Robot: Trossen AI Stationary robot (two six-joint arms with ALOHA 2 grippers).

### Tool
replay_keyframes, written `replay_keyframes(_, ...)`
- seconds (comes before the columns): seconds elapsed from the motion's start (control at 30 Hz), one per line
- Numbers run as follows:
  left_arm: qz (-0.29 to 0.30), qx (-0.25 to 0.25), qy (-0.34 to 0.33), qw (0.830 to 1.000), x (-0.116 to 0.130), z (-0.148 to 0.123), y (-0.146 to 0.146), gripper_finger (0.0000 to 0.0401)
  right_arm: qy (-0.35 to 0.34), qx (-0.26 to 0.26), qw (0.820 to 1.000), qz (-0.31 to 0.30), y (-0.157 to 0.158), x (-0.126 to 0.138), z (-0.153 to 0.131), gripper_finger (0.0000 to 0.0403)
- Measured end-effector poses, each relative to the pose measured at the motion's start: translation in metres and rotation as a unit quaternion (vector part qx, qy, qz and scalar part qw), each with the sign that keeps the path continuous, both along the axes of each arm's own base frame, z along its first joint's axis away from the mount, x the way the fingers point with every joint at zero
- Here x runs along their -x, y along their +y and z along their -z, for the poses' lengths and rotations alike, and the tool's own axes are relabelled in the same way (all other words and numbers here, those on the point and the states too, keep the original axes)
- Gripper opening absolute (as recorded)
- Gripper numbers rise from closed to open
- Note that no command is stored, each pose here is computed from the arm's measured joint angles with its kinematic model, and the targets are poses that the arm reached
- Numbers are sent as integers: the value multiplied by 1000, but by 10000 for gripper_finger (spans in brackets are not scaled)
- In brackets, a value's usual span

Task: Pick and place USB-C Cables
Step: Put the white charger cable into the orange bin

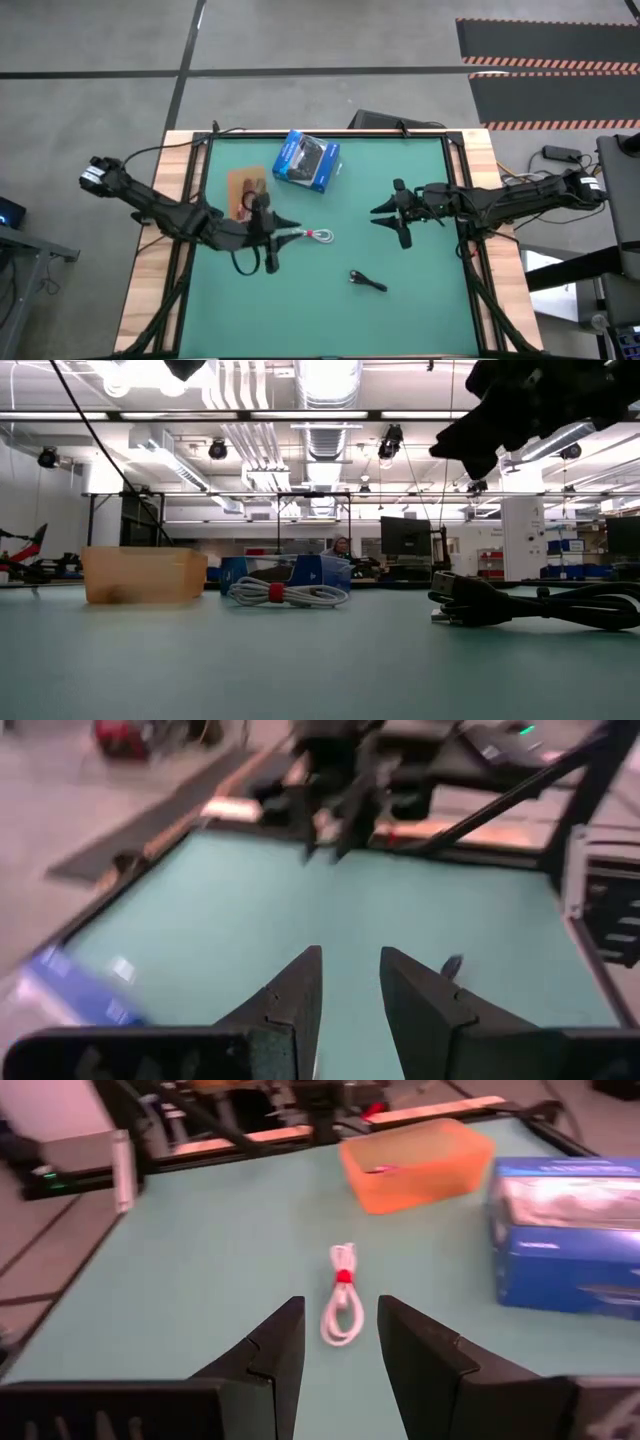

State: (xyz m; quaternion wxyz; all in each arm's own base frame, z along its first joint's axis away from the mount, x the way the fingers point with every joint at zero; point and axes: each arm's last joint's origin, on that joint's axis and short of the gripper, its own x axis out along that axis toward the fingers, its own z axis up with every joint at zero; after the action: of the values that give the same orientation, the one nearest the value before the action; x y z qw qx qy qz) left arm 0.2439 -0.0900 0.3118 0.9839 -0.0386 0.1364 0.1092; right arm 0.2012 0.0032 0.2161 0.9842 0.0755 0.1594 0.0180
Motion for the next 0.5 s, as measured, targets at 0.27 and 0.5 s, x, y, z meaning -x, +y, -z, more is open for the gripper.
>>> replay_keyframes(0.27,25,-30,-32,999,0,30,-7,89,14,-6,999,29,-1,-23,10,118)
replay_keyframes(0.5,24,-28,-41,998,4,46,-5,89,48,-3,998,31,-1,-53,15,118)
